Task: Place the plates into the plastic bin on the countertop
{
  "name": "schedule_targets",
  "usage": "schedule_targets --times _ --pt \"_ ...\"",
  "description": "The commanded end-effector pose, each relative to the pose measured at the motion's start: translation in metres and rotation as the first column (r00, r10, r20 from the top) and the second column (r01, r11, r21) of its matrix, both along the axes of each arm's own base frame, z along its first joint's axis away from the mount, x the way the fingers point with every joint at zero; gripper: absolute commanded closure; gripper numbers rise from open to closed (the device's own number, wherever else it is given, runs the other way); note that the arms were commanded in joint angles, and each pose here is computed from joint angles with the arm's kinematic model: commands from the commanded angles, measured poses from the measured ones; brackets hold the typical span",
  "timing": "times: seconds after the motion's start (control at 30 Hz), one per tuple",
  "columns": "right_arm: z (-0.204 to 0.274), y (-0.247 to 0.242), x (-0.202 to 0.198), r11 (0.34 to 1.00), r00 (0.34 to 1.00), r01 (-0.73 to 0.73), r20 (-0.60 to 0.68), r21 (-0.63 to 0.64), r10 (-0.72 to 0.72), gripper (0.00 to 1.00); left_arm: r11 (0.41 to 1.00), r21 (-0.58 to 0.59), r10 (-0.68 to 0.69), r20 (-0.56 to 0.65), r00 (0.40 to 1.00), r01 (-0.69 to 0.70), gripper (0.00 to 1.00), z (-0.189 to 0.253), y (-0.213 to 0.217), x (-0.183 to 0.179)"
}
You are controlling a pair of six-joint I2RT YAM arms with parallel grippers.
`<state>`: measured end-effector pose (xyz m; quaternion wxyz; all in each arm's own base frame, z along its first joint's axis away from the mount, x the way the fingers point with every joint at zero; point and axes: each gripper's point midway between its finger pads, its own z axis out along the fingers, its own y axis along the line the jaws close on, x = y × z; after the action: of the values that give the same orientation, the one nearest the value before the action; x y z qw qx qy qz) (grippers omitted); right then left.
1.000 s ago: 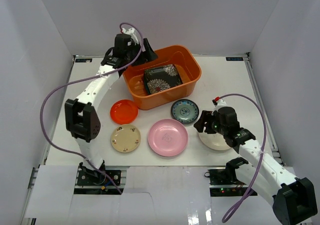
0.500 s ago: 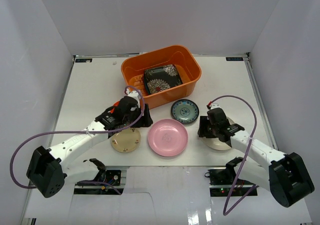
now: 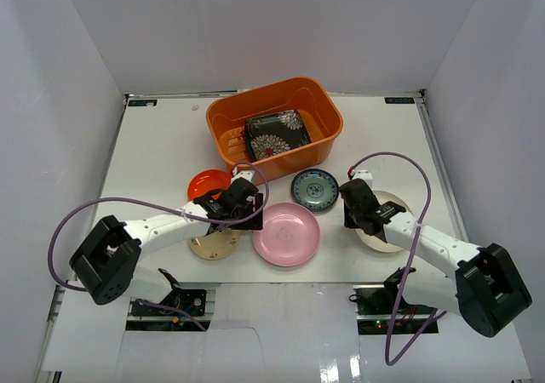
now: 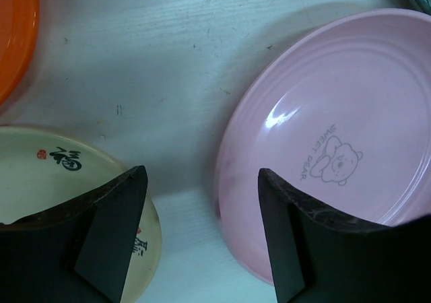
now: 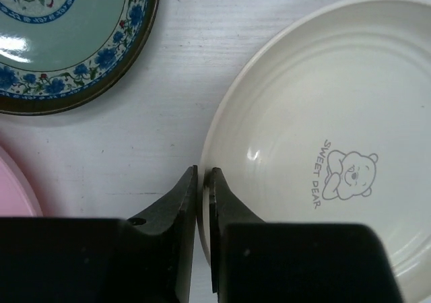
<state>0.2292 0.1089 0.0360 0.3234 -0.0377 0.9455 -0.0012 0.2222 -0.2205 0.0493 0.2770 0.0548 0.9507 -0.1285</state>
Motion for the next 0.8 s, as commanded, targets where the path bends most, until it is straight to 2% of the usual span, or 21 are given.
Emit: schedule_targets --times 0.0,0.13,0.27,0.33,0.37,0.43,0.5,0.57,0.6,0.63,0.67,0.7,0.73,0.77 --pt "0.025 0.0 0.003 0.999 0.999 0.031 0.04 0.021 -0.031 0.92 0.999 -0.034 -0.003 0.064 0.998 0.006 0.24 0.011 -0.013 0.013" --pt "0.086 0.009 0.025 0.996 0.981 0.014 0.19 0.092 -0.031 0.92 0.998 -0.038 -0.056 0.033 0.998 0.058 0.39 0.0 -0.026 0.007" --pt "0.156 0.025 0.054 0.99 0.938 -0.043 0.346 0.132 -0.005 0.92 0.996 -0.026 -0.087 0.014 0.996 0.087 0.66 -0.009 -0.034 0.003" --pt "0.178 0.037 0.069 0.988 0.917 -0.083 0.399 0.131 0.024 0.92 0.996 -0.025 -0.084 0.01 0.996 0.084 0.83 -0.011 -0.035 0.001" --pt "0.204 0.047 0.079 0.981 0.893 -0.122 0.449 0.149 0.043 0.92 0.997 -0.023 -0.077 0.015 0.997 0.077 0.99 -0.01 -0.033 0.002" --pt "0.244 0.071 0.099 0.964 0.84 -0.226 0.529 0.143 0.118 0.92 0.997 -0.045 -0.064 0.038 0.997 0.065 1.0 -0.002 -0.032 0.002" --pt "0.274 0.089 0.116 0.944 0.77 -0.319 0.603 0.083 0.208 0.92 0.996 -0.066 -0.057 0.058 0.997 0.061 1.0 0.007 -0.031 0.001" --pt "0.276 0.114 0.138 0.92 0.746 -0.39 0.599 0.036 0.292 0.92 0.993 -0.1 -0.048 0.088 0.995 0.057 1.0 0.02 -0.031 0.002" --pt "0.308 0.125 0.147 0.899 0.682 -0.438 0.646 -0.014 0.342 0.92 0.99 -0.13 -0.039 0.122 0.992 0.055 1.0 0.034 -0.03 0.003" --pt "0.293 0.142 0.163 0.882 0.687 -0.469 0.613 -0.034 0.389 0.92 0.988 -0.145 -0.037 0.135 0.99 0.057 1.0 0.041 -0.03 0.002" --pt "0.295 0.158 0.169 0.85 0.662 -0.526 0.61 -0.036 0.436 0.92 0.985 -0.16 -0.031 0.15 0.988 0.055 1.0 0.048 -0.029 0.002" --pt "0.321 0.169 0.176 0.83 0.615 -0.555 0.65 -0.044 0.446 0.92 0.981 -0.185 -0.022 0.178 0.984 0.055 1.0 0.061 -0.027 0.001" --pt "0.299 0.185 0.19 0.805 0.614 -0.59 0.61 -0.067 0.5 0.92 0.98 -0.195 -0.012 0.192 0.981 0.05 1.0 0.069 -0.025 0.002" --pt "0.295 0.2 0.192 0.763 0.585 -0.644 0.605 -0.058 0.54 0.92 0.98 -0.192 -0.007 0.194 0.981 0.044 1.0 0.073 -0.021 0.0"
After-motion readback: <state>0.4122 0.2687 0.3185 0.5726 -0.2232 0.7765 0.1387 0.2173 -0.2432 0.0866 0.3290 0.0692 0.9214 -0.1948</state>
